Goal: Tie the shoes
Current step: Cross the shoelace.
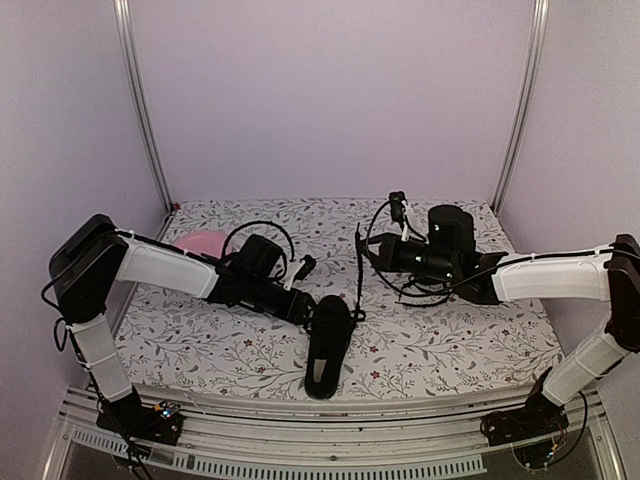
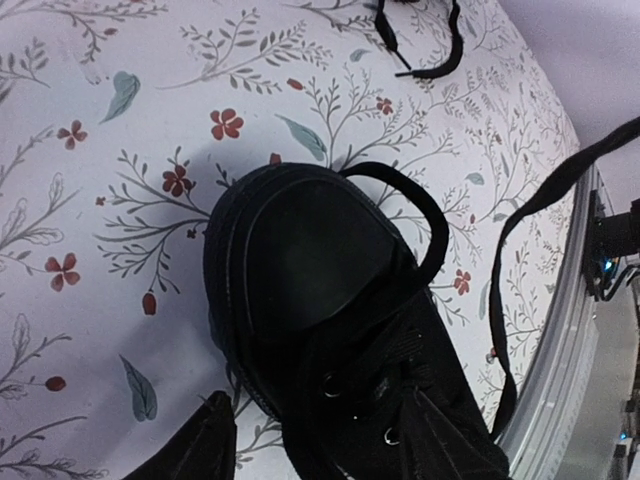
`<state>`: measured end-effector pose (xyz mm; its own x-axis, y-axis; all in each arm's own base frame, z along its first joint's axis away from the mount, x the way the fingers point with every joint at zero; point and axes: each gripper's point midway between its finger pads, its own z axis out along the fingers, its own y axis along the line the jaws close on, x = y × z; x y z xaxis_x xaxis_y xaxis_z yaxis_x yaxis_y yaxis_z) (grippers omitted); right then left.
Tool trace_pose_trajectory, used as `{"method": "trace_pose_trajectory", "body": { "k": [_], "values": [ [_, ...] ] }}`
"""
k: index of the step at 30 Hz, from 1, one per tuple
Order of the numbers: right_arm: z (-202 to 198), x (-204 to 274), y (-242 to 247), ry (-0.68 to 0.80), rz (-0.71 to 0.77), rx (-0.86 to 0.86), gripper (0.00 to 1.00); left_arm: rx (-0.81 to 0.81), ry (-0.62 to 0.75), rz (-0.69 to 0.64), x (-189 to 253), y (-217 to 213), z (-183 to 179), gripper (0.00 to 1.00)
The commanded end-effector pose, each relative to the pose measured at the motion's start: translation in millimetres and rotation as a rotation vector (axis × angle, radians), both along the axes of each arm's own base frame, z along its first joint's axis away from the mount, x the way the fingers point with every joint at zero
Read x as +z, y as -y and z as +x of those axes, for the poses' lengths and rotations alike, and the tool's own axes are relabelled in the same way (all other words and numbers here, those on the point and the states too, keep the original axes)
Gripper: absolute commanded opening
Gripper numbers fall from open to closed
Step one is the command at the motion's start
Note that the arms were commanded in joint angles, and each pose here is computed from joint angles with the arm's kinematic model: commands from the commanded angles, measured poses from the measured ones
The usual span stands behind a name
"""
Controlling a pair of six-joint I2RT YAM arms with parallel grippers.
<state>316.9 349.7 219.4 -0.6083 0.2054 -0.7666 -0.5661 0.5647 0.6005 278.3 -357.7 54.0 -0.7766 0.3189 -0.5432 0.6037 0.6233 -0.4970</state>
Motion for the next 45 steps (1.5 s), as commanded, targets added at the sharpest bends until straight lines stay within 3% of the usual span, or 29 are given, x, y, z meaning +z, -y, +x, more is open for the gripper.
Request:
{"method": "trace_pose_trajectory", "body": {
  "k": [1, 4, 8, 11, 17, 27, 45],
  "values": [
    [-1, -3, -1, 0.003, 0.002, 0.001, 0.02, 0.014, -0.028, -0.065, 12, 2, 0, 0.5],
    [-1, -3, -1, 0.003, 0.002, 0.002, 0.02, 0.013, -0.036, -0.077, 12, 4, 0, 0.36],
    [1, -1, -2, 0.007, -0.001, 0.0, 0.02, -0.001, -0.02, -0.132, 23, 9, 1, 0.09],
    [6, 4, -5, 0.012, -0.009, -0.006, 0.02, -0.038, 0.001, -0.208, 39, 16, -2, 0.0],
    [16, 21, -20, 0.031, 0.002, 0.017, 0.02, -0.146, 0.01, -0.33, 60, 30, -14, 0.02],
    [28, 32, -41, 0.046, 0.036, 0.061, 0.02, -0.203, -0.006, -0.336, 55, 44, -10, 0.19],
    [38, 33, -53, 0.045, 0.05, 0.067, 0.02, -0.229, -0.028, -0.375, 52, 54, -11, 0.29]
  ]
}}
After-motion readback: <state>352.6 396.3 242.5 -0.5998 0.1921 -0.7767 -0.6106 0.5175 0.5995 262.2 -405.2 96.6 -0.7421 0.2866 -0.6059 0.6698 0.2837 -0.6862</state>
